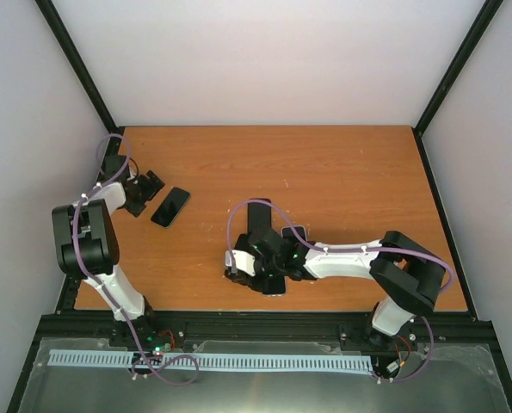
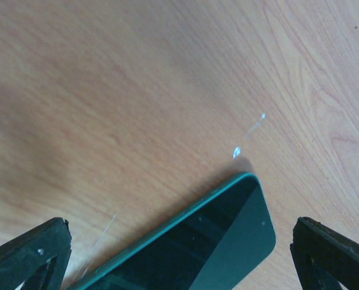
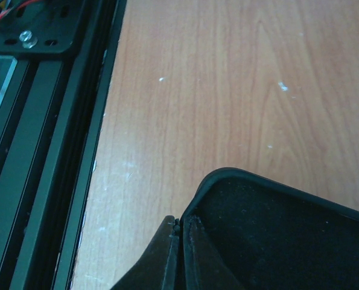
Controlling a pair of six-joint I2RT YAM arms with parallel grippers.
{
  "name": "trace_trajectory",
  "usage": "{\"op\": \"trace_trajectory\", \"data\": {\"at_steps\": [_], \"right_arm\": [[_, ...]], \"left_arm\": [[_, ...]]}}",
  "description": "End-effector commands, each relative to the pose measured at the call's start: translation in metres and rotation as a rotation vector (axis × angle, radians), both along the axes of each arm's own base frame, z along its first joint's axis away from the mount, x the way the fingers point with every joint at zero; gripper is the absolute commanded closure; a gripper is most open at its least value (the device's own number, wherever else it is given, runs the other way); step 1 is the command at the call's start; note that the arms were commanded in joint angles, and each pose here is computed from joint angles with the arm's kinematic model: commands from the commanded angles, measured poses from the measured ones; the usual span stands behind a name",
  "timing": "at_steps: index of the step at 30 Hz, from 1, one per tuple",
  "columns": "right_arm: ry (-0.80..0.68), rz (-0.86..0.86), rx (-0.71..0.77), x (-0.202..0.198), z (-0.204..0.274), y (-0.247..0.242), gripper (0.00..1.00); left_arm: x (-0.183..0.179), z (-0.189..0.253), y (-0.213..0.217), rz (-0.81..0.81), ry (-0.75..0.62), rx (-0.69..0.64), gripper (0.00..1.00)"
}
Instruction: Put the phone into the phone case
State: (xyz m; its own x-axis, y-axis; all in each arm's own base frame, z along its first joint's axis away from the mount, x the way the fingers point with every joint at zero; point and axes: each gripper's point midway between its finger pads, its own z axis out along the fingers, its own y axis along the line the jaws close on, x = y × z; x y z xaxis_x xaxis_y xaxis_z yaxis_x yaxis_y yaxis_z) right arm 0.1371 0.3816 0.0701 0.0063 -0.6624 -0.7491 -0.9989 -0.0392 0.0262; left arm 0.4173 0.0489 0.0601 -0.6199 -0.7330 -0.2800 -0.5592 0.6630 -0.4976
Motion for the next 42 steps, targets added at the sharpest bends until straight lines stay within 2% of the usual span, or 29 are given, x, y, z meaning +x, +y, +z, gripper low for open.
{"op": "trace_trajectory", "data": {"at_steps": [1, 9, 13, 18, 23, 25, 27, 29, 32, 35, 40, 42], "right_arm": [[-0.001, 0.115, 0.009, -0.013, -0.006, 0.005, 0.97], [0.025, 0.159, -0.051, -0.022, -0.024, -0.005, 0.96], [0.072, 0.2, -0.026, -0.032, -0.013, -0.002, 0.96], [0.055, 0.221, -0.011, -0.034, -0.008, -0.001, 0.97], [0.003, 0.166, -0.091, -0.02, -0.023, -0.009, 0.88], [-0.015, 0.123, -0.09, -0.013, -0.02, -0.009, 0.82], [-0.018, 0.086, -0.074, -0.009, -0.011, -0.007, 0.72], [-0.033, 0.029, -0.052, -0.002, 0.001, -0.007, 0.57], [-0.078, -0.094, -0.02, 0.015, 0.024, -0.011, 0.44], [-0.113, -0.316, 0.035, 0.049, 0.053, -0.028, 0.37], [0.028, -0.703, 0.266, 0.108, 0.107, -0.084, 0.28], [0.064, -0.788, 0.334, 0.115, 0.121, -0.102, 0.25]], "left_arm": [[0.025, 0.01, 0.008, -0.047, -0.056, 0.048, 0.01], [0.036, 0.0, 0.01, -0.079, -0.047, 0.065, 0.01], [0.04, -0.007, 0.011, -0.085, -0.041, 0.063, 0.01], [0.043, -0.018, 0.007, -0.086, -0.028, 0.028, 0.01], [0.035, -0.032, -0.002, -0.101, 0.009, -0.025, 0.01], [0.028, -0.035, -0.005, -0.098, 0.026, -0.039, 0.01], [0.022, -0.035, -0.013, -0.111, 0.026, -0.072, 0.01], [0.014, -0.034, -0.02, -0.124, 0.029, -0.089, 0.02], [-0.001, -0.036, -0.034, -0.162, 0.046, -0.092, 0.02], [-0.018, -0.042, -0.045, -0.181, 0.067, -0.089, 0.03], [-0.035, -0.051, -0.06, -0.199, 0.094, -0.069, 0.08], [-0.041, -0.053, -0.066, -0.215, 0.116, -0.054, 0.09]]}}
